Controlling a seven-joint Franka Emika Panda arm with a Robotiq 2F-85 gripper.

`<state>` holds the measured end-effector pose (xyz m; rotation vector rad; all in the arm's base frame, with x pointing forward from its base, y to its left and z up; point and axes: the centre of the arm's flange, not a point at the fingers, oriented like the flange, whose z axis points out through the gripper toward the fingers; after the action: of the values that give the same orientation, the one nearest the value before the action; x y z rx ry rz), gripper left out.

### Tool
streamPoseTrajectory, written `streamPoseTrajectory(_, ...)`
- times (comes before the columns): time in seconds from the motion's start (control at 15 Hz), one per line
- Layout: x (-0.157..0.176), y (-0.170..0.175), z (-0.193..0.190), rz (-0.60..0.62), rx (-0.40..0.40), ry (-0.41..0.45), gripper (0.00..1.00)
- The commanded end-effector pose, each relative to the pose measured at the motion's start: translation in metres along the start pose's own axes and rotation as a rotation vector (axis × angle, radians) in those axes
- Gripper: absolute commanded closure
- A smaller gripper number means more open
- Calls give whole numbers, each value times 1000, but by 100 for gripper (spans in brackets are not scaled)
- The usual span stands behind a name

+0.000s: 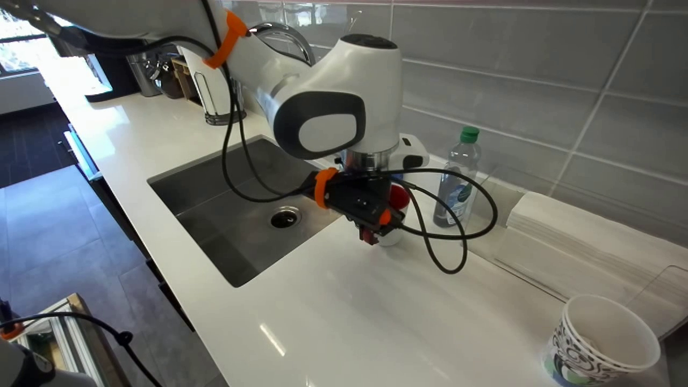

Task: Pour the water in the mug, into the sink

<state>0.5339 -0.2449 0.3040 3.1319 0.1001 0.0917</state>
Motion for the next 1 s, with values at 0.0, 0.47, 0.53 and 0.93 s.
streamPoseTrajectory(0.0, 7, 8, -4, -21, -4, 13, 95)
streamPoseTrajectory(0.47, 8, 7, -12, -24, -10, 15, 35)
streamPoseTrajectory(0.53, 8, 6, -15, -17, -15, 13, 27)
streamPoseTrajectory(0.93, -31, -25, -53, 59, 14, -74, 0)
